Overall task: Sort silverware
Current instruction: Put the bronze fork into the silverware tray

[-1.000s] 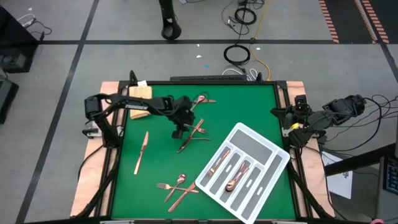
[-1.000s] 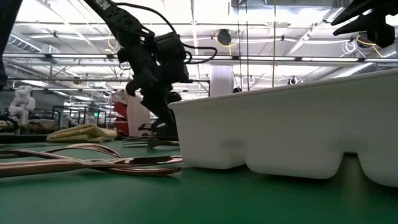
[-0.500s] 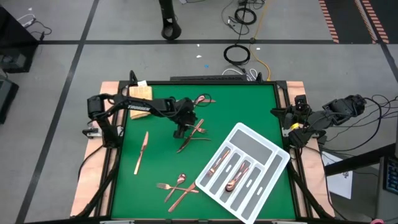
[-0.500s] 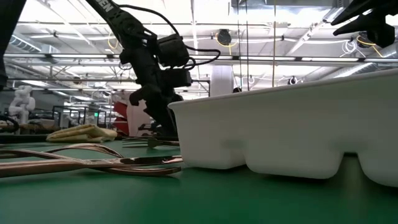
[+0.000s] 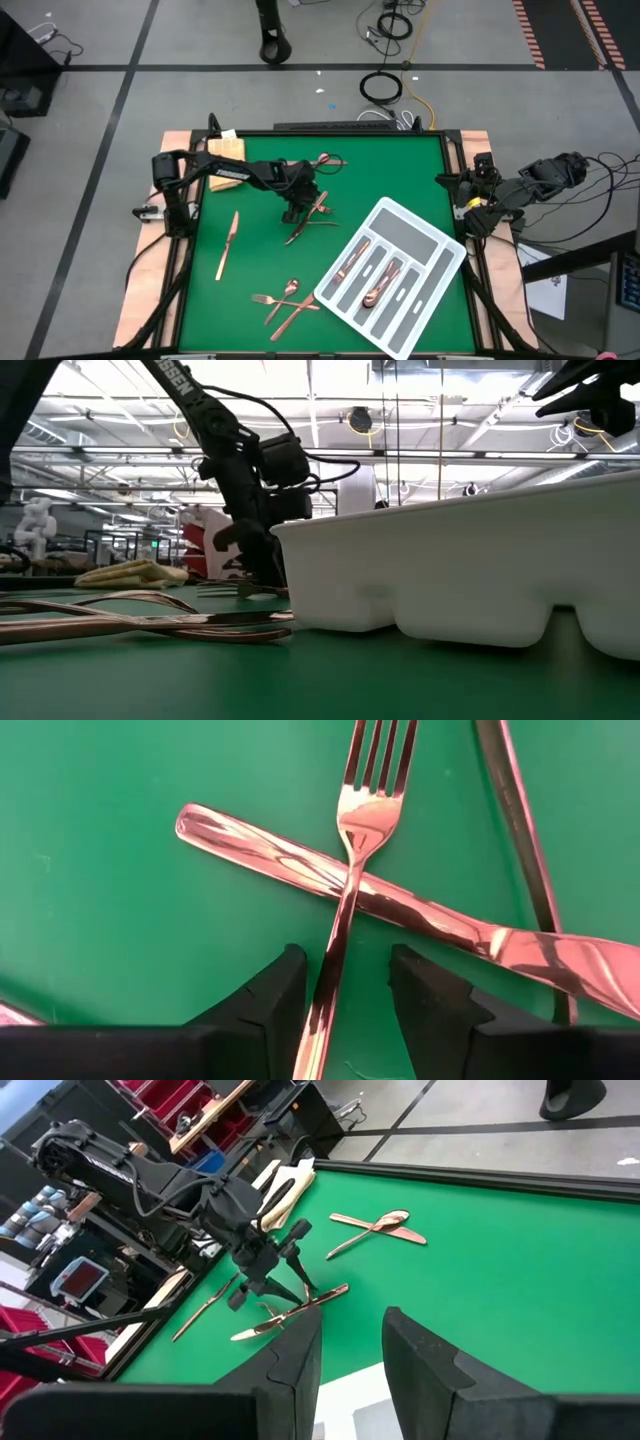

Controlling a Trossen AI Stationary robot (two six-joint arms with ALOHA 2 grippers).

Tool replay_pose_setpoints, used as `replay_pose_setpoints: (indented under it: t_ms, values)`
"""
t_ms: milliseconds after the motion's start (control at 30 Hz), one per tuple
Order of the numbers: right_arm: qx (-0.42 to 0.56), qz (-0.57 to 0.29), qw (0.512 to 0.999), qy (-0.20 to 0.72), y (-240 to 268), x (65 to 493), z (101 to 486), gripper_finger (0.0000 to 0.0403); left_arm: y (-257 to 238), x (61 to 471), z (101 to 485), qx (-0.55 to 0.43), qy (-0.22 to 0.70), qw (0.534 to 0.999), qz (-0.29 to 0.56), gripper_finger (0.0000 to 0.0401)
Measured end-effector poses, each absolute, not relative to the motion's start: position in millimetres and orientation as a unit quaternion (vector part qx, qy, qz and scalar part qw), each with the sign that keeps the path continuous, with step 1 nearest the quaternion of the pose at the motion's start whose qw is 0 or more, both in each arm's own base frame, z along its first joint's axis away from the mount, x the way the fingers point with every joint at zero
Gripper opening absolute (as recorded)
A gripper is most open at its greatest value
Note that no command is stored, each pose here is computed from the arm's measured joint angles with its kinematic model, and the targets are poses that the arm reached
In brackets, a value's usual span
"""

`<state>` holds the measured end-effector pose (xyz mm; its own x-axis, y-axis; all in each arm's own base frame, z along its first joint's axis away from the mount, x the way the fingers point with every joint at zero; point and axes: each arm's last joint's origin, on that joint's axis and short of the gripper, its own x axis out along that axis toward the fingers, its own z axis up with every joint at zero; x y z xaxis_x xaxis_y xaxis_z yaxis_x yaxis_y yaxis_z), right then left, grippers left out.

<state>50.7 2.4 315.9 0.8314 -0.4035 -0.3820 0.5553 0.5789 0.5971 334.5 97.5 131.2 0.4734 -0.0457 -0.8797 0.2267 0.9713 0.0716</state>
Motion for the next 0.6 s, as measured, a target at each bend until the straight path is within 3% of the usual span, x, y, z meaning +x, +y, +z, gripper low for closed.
replay_pose_setpoints:
  t_ms: [333, 600]
  values:
    - [0.374, -0.272, 0.881, 0.101, 2.4, 50.7, 315.9, 0.0098, 99.3, 334.5, 130.6, 0.079, 0.516, 0.852, -0.048, 0.0020]
    - [0.381, -0.267, 0.880, 0.096, 2.9, 51.6, 317.4, 0.0098, 98.9, 336.1, 133.8, 0.080, 0.522, 0.849, -0.039, 0.0016]
